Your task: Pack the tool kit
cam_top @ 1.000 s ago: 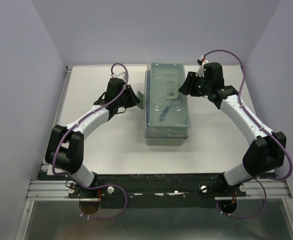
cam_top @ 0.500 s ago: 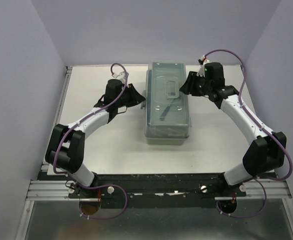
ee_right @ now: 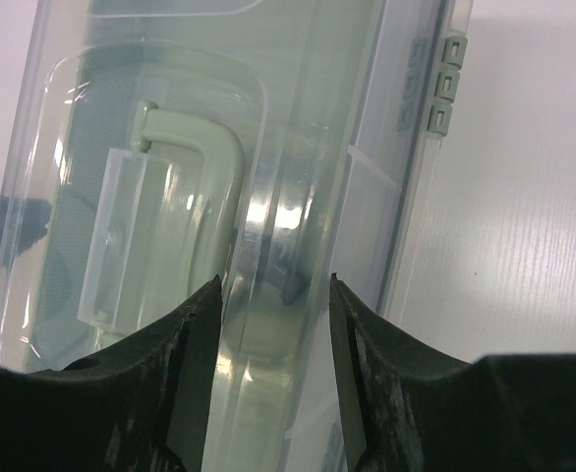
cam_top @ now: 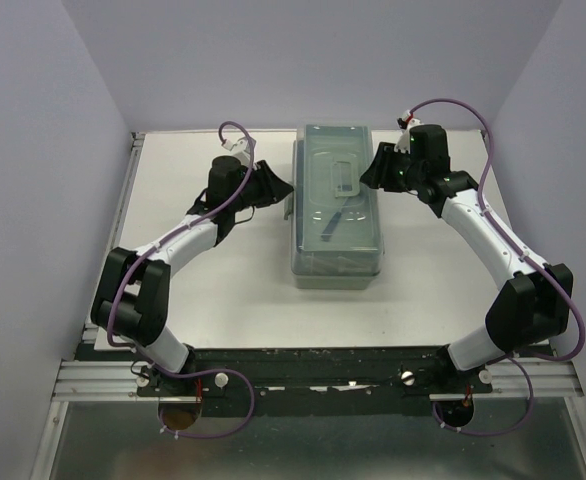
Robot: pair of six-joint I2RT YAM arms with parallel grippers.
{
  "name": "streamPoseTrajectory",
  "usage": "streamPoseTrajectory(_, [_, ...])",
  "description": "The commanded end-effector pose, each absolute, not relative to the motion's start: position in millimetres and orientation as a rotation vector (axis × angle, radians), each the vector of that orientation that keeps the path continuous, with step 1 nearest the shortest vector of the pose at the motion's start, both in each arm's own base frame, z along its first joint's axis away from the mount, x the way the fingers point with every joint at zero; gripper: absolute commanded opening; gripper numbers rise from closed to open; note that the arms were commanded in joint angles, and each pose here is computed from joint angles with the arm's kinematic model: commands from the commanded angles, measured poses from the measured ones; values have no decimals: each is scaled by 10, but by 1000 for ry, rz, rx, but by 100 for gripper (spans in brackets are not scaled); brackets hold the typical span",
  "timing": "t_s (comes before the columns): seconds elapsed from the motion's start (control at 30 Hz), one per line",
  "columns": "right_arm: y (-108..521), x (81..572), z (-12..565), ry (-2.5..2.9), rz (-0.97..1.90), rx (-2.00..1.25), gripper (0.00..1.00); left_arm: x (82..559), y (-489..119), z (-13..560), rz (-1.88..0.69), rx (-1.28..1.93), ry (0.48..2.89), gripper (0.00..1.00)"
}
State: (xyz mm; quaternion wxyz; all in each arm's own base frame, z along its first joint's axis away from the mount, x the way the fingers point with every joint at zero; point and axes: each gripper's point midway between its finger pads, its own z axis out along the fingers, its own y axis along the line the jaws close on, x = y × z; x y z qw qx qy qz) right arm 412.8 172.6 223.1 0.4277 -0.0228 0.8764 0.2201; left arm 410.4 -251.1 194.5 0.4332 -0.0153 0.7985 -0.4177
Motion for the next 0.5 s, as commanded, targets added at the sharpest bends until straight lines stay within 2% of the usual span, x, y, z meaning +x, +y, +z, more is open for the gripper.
streamPoseTrajectory(0.0, [1862,3934,1851,2321,585,-105,54,3833,-2686,2274,-1135,73,1926,58])
streamPoseTrajectory(0.07, [1861,3929,1862,2320,585,-105,54,3876,-2544,2246,-1084,22,1949,71])
streamPoseTrajectory(0.13, [1861,3933,1883,2313,586,-108,54,3901,-2408,2176,-1027,-26,1985,76])
streamPoseTrajectory(0.47, [1844,3916,1863,2319,578,-104,54,4053,-1940,1542,-821,-228,2208,76])
